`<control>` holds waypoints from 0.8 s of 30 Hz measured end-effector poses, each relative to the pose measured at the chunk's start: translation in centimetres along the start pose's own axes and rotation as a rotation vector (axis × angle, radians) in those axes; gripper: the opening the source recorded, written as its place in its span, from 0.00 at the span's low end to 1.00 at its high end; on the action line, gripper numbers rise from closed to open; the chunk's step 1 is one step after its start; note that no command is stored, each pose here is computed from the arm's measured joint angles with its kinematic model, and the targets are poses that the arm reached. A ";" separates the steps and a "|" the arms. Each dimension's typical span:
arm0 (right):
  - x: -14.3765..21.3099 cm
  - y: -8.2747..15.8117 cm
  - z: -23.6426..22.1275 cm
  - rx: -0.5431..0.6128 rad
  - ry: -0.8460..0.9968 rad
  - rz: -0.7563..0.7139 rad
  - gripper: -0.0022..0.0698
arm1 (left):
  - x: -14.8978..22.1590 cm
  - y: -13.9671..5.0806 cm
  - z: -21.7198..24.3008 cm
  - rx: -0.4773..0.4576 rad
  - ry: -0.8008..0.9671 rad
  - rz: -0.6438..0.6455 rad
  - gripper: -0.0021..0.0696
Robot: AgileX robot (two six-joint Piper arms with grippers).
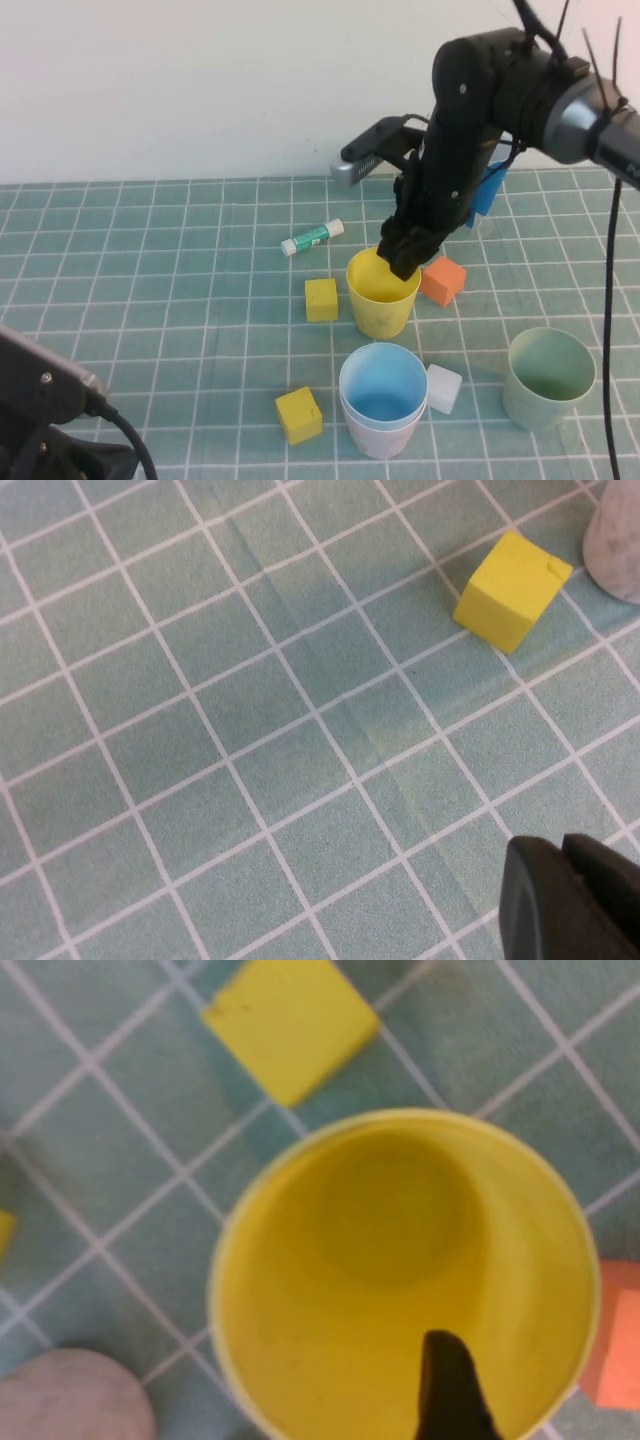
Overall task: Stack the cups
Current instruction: Pick up the yellow cup
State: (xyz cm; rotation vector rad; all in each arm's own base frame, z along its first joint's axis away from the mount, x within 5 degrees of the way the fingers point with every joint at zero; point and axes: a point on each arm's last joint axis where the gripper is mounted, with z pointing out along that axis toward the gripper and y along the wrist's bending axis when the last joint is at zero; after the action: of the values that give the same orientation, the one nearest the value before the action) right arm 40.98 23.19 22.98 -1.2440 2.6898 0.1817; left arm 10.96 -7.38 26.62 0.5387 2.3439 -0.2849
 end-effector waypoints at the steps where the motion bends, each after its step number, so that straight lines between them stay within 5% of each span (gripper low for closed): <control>1: 0.0 -0.2 0.4 0.009 0.013 0.007 0.57 | 0.0 0.0 0.0 -0.001 0.000 0.001 0.03; 9: -0.1 -0.3 1.9 -0.002 0.037 0.027 0.53 | 0.0 0.1 0.0 -0.014 -0.004 0.015 0.03; 14: -0.4 0.3 3.8 -0.108 0.025 0.032 0.15 | 0.0 0.1 0.0 -0.014 -0.004 0.015 0.03; 16: -0.6 0.4 4.0 -0.120 0.007 0.035 0.08 | 0.0 0.1 0.0 -0.015 -0.004 0.016 0.03; 24: -1.4 -0.2 0.3 -0.021 -0.056 -0.007 0.05 | 0.0 0.1 0.0 -0.015 -0.002 0.016 0.03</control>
State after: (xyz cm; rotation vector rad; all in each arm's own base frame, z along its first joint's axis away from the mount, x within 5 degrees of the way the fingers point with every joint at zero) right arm 42.07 24.18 22.93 -1.2348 2.6424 0.2409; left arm 11.02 -7.26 26.63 0.5499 2.3369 -0.2596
